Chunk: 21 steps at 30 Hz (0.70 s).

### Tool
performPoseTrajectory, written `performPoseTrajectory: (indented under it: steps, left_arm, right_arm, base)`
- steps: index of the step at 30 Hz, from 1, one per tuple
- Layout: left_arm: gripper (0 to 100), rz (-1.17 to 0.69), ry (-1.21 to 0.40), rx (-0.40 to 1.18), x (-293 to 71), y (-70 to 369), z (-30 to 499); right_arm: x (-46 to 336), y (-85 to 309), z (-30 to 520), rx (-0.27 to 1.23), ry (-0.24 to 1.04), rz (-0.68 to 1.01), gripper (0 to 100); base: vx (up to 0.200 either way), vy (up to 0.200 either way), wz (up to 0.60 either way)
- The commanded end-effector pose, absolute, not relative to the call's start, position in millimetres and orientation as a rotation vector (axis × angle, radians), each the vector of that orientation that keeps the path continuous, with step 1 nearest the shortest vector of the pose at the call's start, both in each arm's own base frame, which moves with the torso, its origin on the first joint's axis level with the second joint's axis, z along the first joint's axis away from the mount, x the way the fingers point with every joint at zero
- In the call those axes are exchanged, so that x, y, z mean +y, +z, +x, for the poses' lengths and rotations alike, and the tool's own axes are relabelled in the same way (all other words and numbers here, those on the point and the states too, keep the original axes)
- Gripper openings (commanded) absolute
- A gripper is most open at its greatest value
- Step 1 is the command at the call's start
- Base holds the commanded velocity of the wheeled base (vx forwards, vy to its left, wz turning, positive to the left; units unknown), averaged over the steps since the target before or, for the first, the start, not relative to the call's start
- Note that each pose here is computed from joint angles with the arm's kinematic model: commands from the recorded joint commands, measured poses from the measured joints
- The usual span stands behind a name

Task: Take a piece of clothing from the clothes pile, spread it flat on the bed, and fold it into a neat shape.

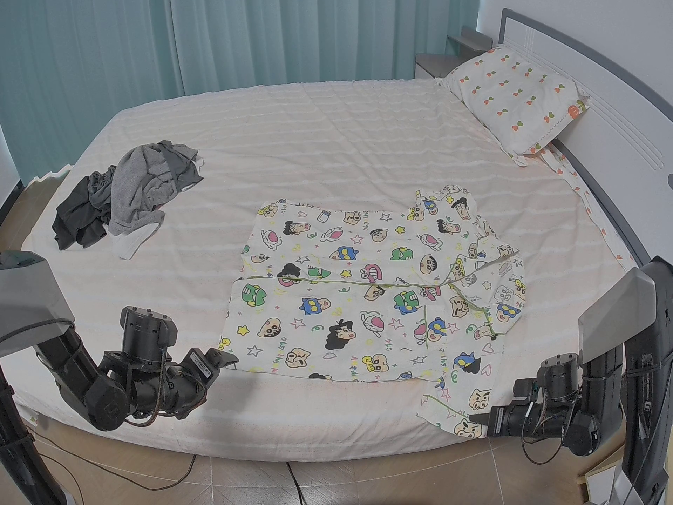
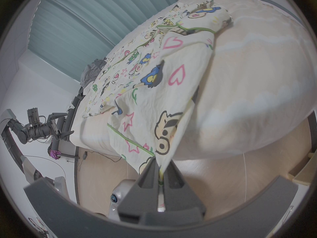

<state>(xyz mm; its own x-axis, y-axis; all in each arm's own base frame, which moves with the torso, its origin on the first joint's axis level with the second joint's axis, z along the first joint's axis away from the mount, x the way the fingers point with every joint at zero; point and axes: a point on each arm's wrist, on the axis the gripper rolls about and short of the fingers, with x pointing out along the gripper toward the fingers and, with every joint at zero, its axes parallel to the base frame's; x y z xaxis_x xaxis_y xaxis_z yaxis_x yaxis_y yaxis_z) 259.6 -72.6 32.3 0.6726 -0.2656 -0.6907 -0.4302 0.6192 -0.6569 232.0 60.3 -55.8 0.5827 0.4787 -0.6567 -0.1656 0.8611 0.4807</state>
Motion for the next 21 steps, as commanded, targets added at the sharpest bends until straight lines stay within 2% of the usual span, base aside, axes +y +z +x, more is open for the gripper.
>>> performPoseTrajectory:
  steps: [1, 5, 8, 12, 21]
  left_arm:
    - [100, -0.929, 0.094, 0.844, -76, 34, 266]
    - [100, -0.929, 0.093, 0.837, -77, 35, 269]
    - [100, -0.882, 0.145, 0.785, -79, 30, 286]
    - [100, -0.812, 0.161, 0.803, -81, 20, 290]
    - [100, -0.790, 0.202, 0.811, -88, 15, 321]
  right_arm:
    - [54, -49, 222, 0.875, 0.376, 0.405, 0]
    - [52, -47, 219, 0.884, 0.384, 0.416, 0]
    - [42, -34, 209, 0.898, 0.477, 0.496, 0]
    - [39, -33, 209, 0.896, 0.483, 0.513, 0]
    - [38, -34, 209, 0.900, 0.478, 0.519, 0]
  base:
    - [0.000, 0.000, 0.00]
    - [0.000, 0.000, 0.00]
    - [0.000, 0.000, 0.00]
    - [0.000, 0.000, 0.00]
    - [0.000, 0.000, 0.00]
